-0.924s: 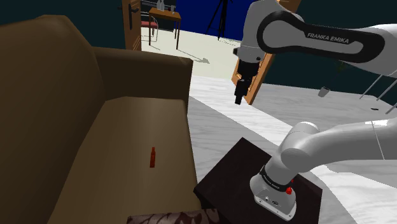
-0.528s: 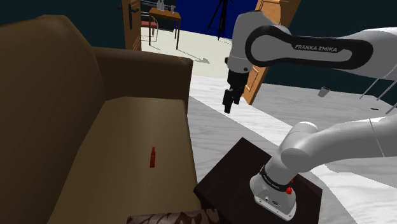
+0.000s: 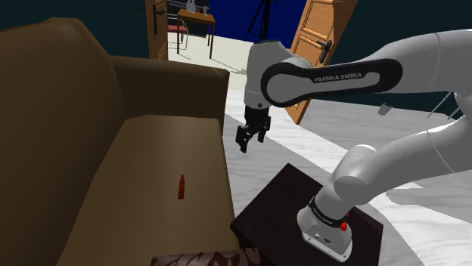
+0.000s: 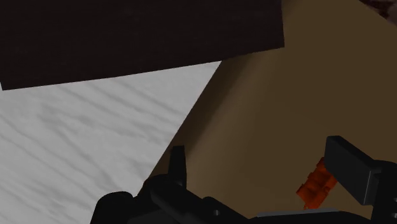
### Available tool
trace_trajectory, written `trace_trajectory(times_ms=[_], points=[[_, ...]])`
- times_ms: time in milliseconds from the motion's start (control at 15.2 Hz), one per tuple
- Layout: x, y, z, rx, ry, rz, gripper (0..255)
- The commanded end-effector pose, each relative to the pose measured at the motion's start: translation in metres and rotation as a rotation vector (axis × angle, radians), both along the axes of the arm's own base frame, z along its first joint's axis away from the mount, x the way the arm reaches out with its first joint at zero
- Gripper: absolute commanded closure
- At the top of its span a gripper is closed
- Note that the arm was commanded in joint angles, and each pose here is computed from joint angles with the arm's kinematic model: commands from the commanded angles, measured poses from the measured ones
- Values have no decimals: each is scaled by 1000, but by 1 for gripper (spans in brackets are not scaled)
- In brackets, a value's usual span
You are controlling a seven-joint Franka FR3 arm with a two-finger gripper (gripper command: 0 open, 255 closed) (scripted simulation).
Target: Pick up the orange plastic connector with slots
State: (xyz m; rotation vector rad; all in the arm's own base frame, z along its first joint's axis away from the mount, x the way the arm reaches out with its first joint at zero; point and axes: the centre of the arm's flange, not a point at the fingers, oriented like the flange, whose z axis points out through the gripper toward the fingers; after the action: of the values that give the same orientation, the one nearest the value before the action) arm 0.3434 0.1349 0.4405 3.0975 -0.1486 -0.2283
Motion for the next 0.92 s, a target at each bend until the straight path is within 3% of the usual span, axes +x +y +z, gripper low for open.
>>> trace_trajectory(times_ms=[0,858], points=[[9,15,-18,-4,-2,-50,0],[90,105,-137,-35,-8,-347,0]])
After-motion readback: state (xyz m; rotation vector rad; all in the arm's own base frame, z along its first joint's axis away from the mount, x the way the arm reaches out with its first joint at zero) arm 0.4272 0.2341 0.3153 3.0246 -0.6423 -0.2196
